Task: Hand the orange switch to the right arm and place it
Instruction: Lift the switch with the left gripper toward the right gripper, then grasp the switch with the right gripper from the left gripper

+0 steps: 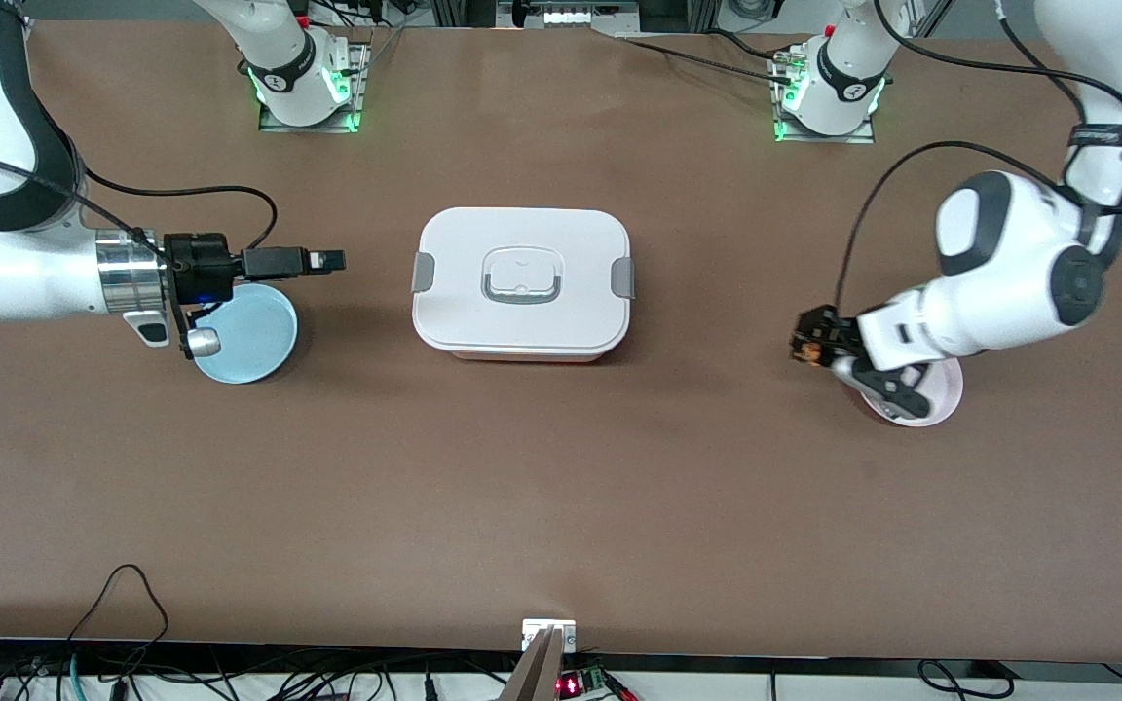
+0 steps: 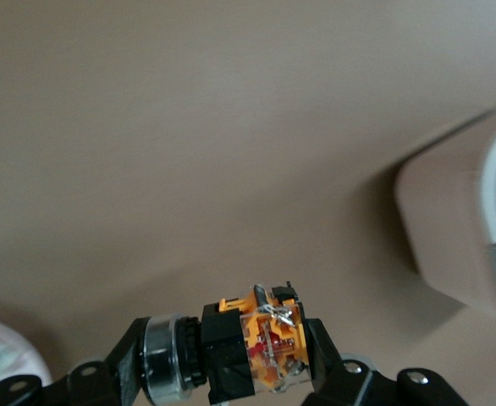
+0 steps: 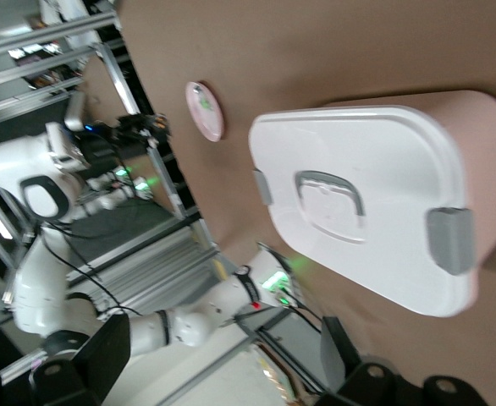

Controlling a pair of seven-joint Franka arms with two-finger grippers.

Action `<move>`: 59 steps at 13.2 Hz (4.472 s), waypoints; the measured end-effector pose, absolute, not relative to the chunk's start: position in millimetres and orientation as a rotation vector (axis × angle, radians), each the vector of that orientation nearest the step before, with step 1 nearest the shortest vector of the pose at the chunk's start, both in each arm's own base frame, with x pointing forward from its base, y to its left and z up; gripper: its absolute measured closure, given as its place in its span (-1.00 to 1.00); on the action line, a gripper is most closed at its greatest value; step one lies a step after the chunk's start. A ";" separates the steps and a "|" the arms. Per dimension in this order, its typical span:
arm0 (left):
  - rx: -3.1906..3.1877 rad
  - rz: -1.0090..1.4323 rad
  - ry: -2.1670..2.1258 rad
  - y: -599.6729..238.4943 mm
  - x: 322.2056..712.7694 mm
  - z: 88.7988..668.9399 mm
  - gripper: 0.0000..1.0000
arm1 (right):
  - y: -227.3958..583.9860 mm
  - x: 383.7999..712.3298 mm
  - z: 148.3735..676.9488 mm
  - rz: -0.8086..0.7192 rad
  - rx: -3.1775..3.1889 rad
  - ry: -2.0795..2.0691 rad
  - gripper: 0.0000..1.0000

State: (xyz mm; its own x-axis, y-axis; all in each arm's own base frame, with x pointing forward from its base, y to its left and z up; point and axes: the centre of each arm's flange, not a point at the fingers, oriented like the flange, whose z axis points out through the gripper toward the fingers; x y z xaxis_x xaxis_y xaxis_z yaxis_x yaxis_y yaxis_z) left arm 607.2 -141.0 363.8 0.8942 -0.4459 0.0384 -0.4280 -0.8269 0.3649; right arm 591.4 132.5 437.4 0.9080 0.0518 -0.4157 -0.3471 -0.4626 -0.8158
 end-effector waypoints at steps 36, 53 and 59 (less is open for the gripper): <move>1.583 0.704 -0.785 -431.5 555.0 396.8 -0.55 | 248.3 560.4 391.8 0.888 -1.541 0.717 -1.00; 1.583 0.705 -0.785 -431.6 555.2 396.9 -0.55 | 270.9 560.9 369.3 0.904 -1.430 0.740 -1.00; 1.582 0.706 -0.784 -431.4 555.8 397.5 -0.55 | 273.5 560.9 370.6 0.898 -1.418 0.735 -1.00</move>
